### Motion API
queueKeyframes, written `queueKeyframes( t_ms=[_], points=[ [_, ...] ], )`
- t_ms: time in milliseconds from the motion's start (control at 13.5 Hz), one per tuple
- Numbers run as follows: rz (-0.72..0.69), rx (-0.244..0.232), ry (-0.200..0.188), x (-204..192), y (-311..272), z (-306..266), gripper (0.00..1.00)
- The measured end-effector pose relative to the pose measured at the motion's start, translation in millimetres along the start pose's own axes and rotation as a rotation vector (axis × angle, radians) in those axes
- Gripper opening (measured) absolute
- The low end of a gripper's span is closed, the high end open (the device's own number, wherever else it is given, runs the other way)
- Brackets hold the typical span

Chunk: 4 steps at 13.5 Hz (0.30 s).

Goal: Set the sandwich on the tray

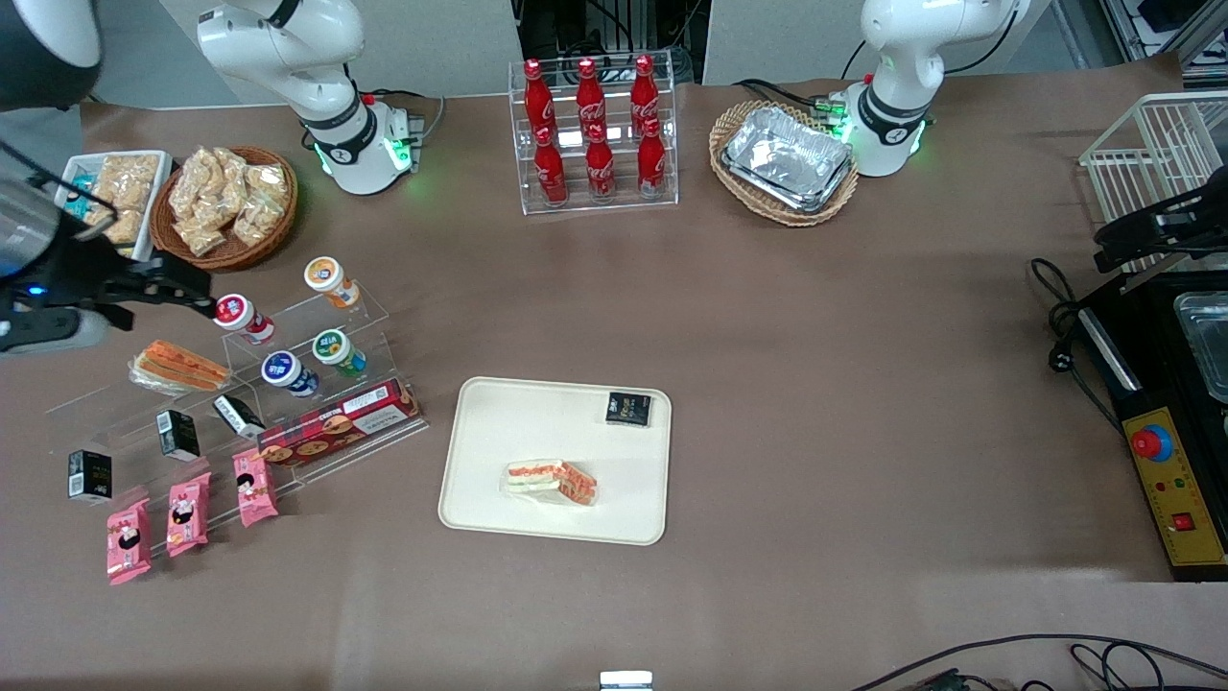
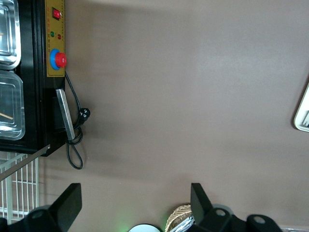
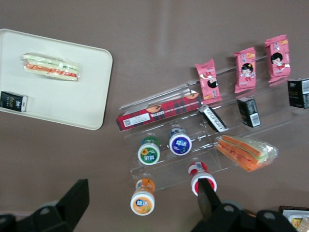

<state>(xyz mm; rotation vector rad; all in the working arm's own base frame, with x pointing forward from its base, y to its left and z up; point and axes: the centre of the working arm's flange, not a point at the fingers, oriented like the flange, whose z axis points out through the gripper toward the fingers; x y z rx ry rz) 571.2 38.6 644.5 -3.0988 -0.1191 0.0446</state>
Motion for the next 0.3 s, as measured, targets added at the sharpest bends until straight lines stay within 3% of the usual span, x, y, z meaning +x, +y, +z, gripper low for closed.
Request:
queueKeyframes(
  t_ms=[296],
  points=[
    [0.009, 0.001, 0.0, 0.6, 9.8, 2.2, 1.0]
  ],
)
